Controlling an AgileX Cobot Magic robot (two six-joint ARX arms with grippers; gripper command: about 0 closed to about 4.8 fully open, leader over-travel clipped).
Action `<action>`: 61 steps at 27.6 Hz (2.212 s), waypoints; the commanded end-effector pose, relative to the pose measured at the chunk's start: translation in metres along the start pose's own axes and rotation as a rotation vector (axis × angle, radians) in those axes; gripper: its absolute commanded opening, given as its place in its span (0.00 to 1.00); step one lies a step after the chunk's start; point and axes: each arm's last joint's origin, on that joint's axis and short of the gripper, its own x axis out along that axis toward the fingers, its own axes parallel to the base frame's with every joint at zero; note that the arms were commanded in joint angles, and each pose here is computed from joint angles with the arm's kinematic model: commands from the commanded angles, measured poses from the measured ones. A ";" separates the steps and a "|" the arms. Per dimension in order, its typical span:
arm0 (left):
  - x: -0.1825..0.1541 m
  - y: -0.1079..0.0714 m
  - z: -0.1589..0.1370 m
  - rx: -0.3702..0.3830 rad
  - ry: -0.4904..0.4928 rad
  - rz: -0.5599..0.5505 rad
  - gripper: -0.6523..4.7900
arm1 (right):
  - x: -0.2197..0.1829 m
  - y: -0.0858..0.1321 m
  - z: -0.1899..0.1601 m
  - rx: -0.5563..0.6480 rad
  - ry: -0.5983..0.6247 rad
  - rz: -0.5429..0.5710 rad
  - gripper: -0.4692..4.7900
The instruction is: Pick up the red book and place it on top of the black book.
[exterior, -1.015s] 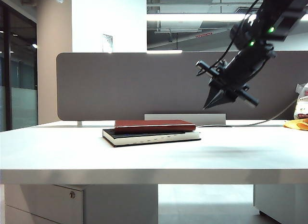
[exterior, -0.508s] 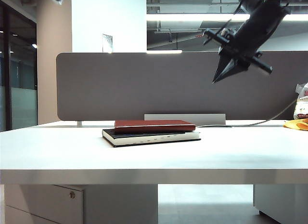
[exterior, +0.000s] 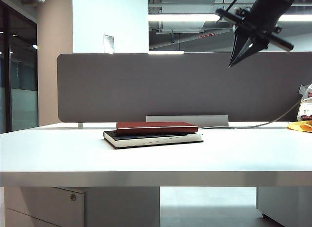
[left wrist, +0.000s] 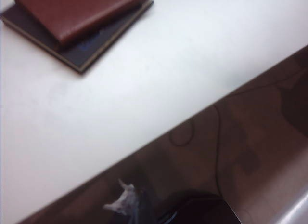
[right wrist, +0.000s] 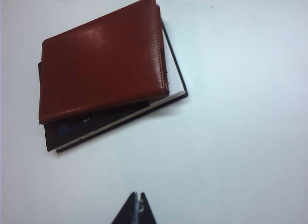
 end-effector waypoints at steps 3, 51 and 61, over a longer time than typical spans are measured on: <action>-0.005 -0.002 -0.008 -0.008 -0.033 -0.006 0.11 | -0.021 0.005 -0.002 -0.014 -0.016 -0.024 0.08; -0.047 -0.017 -0.066 -0.073 -0.194 0.028 0.11 | -0.140 -0.046 -0.182 0.036 -0.212 -0.113 0.08; -0.048 -0.015 -0.104 -0.133 -0.292 0.169 0.11 | -0.138 -0.061 -0.218 0.049 -0.334 -0.076 0.08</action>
